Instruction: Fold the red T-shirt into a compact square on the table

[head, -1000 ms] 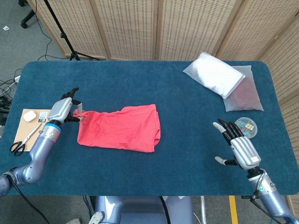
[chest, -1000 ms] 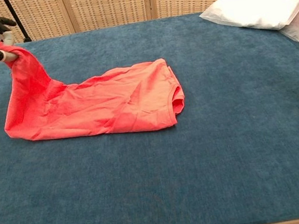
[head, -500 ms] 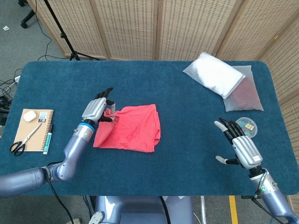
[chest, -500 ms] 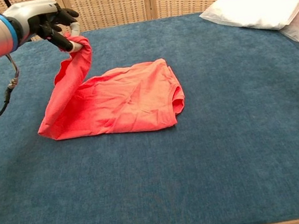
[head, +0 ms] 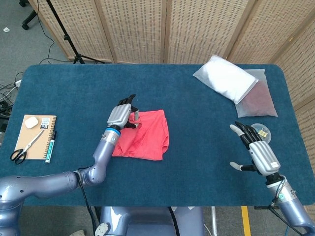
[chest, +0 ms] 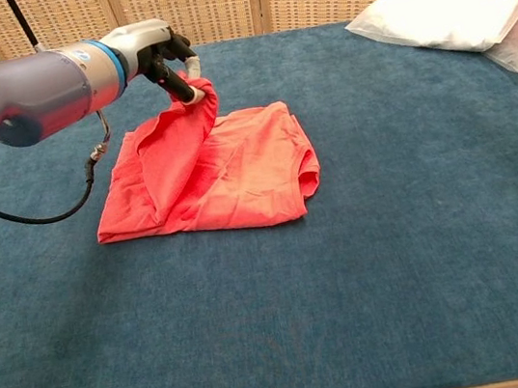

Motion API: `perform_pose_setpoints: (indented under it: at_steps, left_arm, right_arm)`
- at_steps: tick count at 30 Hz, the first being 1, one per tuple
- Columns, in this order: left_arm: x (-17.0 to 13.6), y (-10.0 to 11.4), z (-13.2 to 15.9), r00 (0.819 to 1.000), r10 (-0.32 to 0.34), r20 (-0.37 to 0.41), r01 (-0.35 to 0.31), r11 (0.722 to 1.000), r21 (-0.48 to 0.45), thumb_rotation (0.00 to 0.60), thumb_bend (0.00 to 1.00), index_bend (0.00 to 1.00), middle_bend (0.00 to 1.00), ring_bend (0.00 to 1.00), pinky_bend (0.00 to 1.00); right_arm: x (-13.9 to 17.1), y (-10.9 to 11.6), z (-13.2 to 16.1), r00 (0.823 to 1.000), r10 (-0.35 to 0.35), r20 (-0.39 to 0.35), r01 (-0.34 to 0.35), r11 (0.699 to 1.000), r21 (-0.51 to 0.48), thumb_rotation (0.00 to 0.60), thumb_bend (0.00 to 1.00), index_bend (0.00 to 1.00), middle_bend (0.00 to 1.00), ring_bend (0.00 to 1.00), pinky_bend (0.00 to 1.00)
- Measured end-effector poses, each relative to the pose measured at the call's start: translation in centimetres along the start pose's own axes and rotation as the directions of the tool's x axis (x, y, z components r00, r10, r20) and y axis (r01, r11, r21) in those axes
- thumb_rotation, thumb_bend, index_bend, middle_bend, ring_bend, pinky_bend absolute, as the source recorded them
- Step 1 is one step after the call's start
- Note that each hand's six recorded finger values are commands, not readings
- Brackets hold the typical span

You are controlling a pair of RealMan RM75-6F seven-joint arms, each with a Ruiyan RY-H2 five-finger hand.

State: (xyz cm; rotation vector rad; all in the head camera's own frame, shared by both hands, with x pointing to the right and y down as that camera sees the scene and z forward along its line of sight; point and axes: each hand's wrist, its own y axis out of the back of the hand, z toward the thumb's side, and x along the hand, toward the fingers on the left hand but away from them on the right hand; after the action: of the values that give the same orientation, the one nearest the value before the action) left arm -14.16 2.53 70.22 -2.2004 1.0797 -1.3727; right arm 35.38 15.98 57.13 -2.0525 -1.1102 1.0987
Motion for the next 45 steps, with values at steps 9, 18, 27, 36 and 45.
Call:
perform_pose_setpoints:
  at_steps: [9, 18, 27, 36, 45]
  left_arm:
    - [0.7, -2.2, 1.6, 1.0, -0.022, 0.005, 0.022, 0.999, 0.027, 0.6, 0.24, 0.01, 0.0, 0.0, 0.0]
    - [0.2, -0.8, 1.9, 0.997, 0.034, 0.065, -0.035, 0.999, 0.008, 0.6, 0.14, 0.0, 0.0, 0.0, 0.0]
    - [-1.7, 2.2, -0.7, 0.983, 0.098, 0.153, -0.105, 0.994, 0.033, 0.6, 0.2, 0.02, 0.0, 0.0, 0.0]
    - [-4.0, 2.0, -6.9, 0.976, 0.025, 0.215, -0.064, 0.982, 0.176, 0.6, 0.27, 0.28, 0.0, 0.0, 0.0]
    - [-4.2, -0.3, -10.6, 0.977, -0.005, 0.213, -0.038, 0.979, 0.201, 0.6, 0.32, 0.35, 0.0, 0.0, 0.0]
  right_arm:
    - [-0.1, 0.3, -0.5, 1.0, -0.002, 0.012, 0.002, 1.0, -0.011, 0.6, 0.0, 0.0, 0.0, 0.0, 0.0]
    - [0.0, 0.2, -0.4, 1.0, -0.001, 0.01, 0.001, 1.0, -0.009, 0.6, 0.0, 0.0, 0.0, 0.0, 0.0]
    - [0.0, -0.2, -0.3, 1.0, 0.011, 0.006, -0.011, 1.0, 0.001, 0.6, 0.0, 0.0, 0.0, 0.0, 0.0]
    - [-0.1, -0.8, -0.1, 1.0, 0.022, 0.006, -0.022, 1.0, 0.014, 0.6, 0.0, 0.0, 0.0, 0.0, 0.0]
    - [-0.1, -0.8, -0.2, 1.0, 0.022, 0.009, -0.022, 1.0, 0.015, 0.6, 0.0, 0.0, 0.0, 0.0, 0.0]
